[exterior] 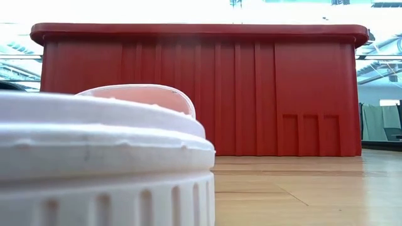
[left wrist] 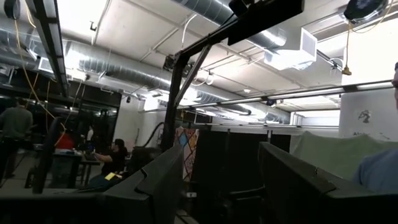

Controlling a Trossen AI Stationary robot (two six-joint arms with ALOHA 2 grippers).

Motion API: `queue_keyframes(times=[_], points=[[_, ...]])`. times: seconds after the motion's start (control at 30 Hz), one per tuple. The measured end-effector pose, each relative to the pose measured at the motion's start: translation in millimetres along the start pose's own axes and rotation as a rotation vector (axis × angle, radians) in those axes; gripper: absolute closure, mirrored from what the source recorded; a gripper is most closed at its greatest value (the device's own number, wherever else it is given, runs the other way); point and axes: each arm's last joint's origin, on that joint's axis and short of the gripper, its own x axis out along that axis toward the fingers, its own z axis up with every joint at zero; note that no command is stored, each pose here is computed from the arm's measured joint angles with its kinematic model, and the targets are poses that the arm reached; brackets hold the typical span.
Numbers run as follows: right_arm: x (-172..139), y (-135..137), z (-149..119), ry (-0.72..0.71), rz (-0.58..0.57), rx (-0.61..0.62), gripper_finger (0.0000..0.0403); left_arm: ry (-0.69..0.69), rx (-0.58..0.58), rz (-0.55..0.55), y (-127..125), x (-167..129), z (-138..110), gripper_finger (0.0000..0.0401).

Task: Pick and place slides into bin
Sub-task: Put the pink slide into the red container

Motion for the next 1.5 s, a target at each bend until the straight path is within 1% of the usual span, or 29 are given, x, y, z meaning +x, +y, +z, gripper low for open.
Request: queue_keyframes(times=[0.1, 0.23, 0.37, 0.67, 0.83, 0.97, 1.2, 1.3, 1.4, 1.5], points=[[3, 4, -13, 0.071, -0.044, -0.003, 0.0236, 0.001, 0.000, 0.000, 0, 0, 0, 0.0187], [5, 13, -30, 0.164, -0.035, -0.014, 0.0236, 0.005, 0.000, -0.003, 0, 0, 0, 0.0187], [-2, 13, -38, 0.263, -0.080, 0.009, 0.0236, 0.006, -0.002, -0.003, 0, 0, 0, 0.0187], [-15, 26, -53, 0.409, -0.058, 0.074, 0.0236, 0.025, -0.035, 0.019, 4, 0, -3, 0.0187], [-28, 35, -66, 0.554, -0.026, 0.122, 0.0236, 0.036, -0.055, 0.031, 6, 0, -5, 0.0187], [-34, 41, -89, 0.689, 0.014, 0.162, 0.0236, 0.035, -0.053, 0.031, 6, 0, -5, 0.0187], [-32, 49, -148, 0.884, 0.160, 0.263, 0.0236, 0.032, -0.051, 0.034, 6, 0, -4, 0.0187], [-32, 51, -172, 0.915, 0.196, 0.292, 0.0236, 0.025, -0.043, 0.040, 6, 0, -4, 0.0187], [-34, 54, -192, 0.918, 0.223, 0.288, 0.0236, 0.015, -0.030, 0.049, 6, 0, -4, 0.0187], [-38, 52, -211, 0.947, 0.214, 0.266, 0.0236, 0.013, -0.025, 0.051, 6, 0, -4, 0.0187]])
